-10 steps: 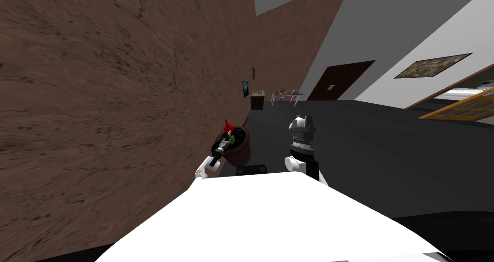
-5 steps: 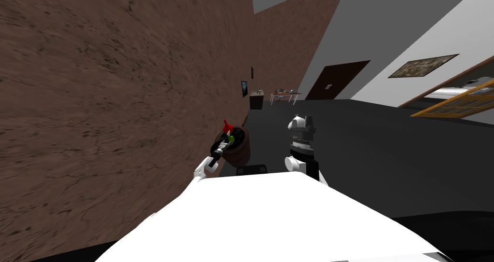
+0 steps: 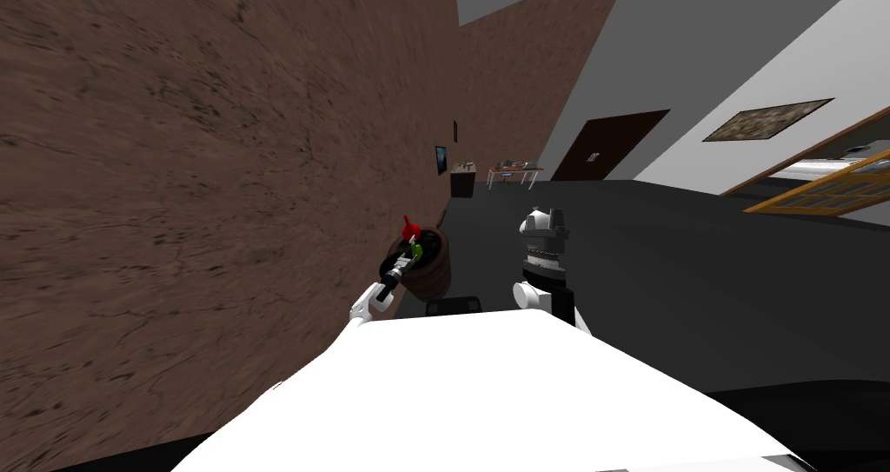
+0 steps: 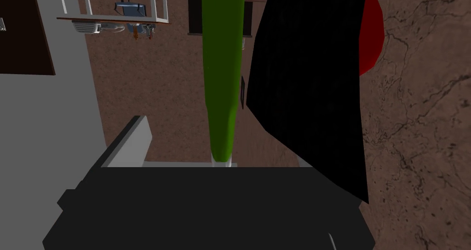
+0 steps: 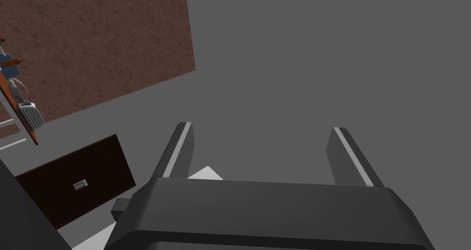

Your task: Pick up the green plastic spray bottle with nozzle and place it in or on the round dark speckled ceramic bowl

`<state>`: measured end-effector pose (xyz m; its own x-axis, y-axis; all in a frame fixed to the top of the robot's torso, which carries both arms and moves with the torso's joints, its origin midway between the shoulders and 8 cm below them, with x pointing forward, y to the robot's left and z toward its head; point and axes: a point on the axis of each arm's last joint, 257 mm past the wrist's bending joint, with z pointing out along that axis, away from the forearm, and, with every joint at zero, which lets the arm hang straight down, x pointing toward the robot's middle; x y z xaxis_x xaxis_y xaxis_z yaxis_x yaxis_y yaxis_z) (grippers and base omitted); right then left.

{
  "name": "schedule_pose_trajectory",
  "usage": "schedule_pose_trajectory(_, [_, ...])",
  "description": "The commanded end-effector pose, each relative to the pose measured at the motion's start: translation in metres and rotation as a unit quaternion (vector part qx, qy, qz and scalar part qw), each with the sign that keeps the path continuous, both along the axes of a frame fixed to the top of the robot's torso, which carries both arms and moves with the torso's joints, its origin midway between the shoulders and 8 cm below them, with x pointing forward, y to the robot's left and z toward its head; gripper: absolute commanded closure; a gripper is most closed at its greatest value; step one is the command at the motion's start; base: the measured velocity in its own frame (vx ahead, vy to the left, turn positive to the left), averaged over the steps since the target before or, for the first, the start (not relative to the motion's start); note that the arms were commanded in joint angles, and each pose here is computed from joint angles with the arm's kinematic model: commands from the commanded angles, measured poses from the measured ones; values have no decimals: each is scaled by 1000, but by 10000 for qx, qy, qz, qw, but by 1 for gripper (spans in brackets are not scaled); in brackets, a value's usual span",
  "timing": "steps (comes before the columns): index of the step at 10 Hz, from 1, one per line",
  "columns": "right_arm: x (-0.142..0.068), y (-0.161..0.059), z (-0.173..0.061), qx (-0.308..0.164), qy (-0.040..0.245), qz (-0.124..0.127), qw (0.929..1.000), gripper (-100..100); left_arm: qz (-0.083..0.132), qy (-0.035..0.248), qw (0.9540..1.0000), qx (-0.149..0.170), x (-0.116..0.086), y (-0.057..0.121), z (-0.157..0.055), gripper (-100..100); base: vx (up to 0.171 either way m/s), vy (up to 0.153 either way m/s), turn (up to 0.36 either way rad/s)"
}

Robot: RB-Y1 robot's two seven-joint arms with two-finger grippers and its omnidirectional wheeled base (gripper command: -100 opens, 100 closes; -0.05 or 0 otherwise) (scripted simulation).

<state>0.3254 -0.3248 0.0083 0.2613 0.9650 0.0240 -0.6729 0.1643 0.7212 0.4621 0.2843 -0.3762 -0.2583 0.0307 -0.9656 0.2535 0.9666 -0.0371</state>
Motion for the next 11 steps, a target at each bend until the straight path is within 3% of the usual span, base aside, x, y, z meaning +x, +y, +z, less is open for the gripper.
schedule_pose_trajectory(1, [0,0,0,0,0,0,10000,0,0,0,10000,0,0,0,0,100,0,0,0])
schedule_pose_trajectory(5, [0,0,0,0,0,0,10000,0,0,0,10000,0,0,0,0,100,0,0,0])
schedule_pose_trajectory(7, [0,0,0,0,0,0,10000,0,39,82,10000,17,1,10,0,-100,-9,-6,-43])
schedule_pose_trajectory(11, [0,0,0,0,0,0,10000,0,129,261,9995,87,2,34,2,-100,-19,-27,-107])
